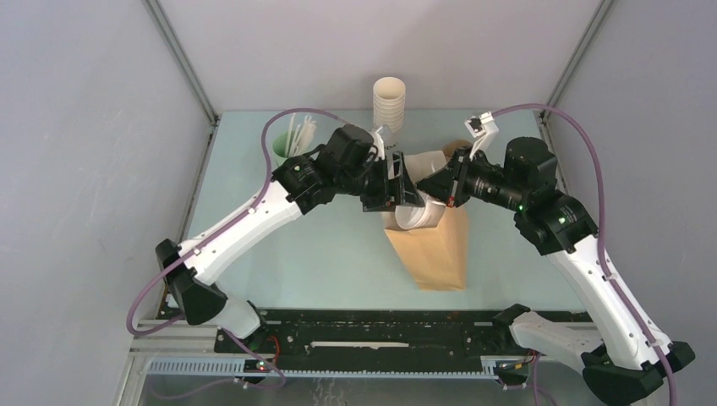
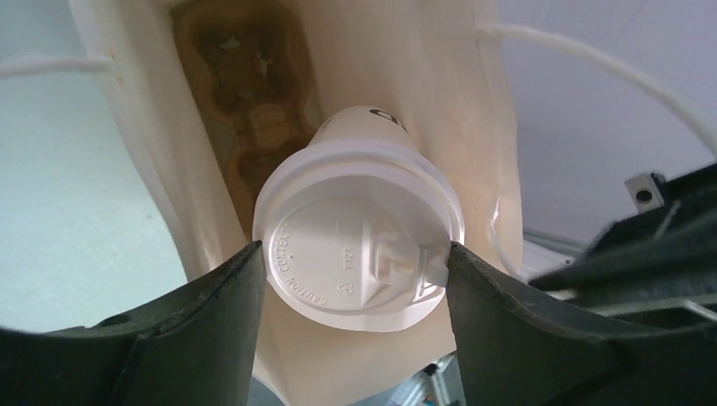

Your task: Pack the takeout coffee

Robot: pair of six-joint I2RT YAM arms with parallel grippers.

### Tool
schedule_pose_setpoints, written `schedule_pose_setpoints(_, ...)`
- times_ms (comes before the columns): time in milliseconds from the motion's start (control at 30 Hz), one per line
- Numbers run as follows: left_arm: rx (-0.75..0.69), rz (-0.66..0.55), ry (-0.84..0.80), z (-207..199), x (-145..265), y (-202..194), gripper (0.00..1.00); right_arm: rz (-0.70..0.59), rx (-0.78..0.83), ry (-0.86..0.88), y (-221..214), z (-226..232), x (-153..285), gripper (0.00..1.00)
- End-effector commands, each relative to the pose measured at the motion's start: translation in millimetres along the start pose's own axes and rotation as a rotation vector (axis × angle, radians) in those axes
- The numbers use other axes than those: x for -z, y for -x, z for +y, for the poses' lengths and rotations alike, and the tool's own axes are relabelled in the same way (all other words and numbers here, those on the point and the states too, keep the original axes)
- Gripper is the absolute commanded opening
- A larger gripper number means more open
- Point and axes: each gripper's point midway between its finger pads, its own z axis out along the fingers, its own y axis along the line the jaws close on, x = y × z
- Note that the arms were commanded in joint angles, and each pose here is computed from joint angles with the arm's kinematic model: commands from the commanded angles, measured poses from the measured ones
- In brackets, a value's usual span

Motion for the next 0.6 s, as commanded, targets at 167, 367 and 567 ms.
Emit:
schedule_pose_setpoints(167,0.135,-0.057,-0.288,-43,22,18,0.06,-0.015,0.030,0.067,-11,12,17,0.00)
schedule_pose_setpoints(367,0.133,-0.073,-0.313,-42,28,14,0.06,-0.050,-0.124,0.062,-6,-13,20,0.00)
schedule_pose_setpoints(567,0.172,-0.077,-0.107,-4,20,11,0.06,-0.088,-0.142,0.072,2,-12,24,0.00)
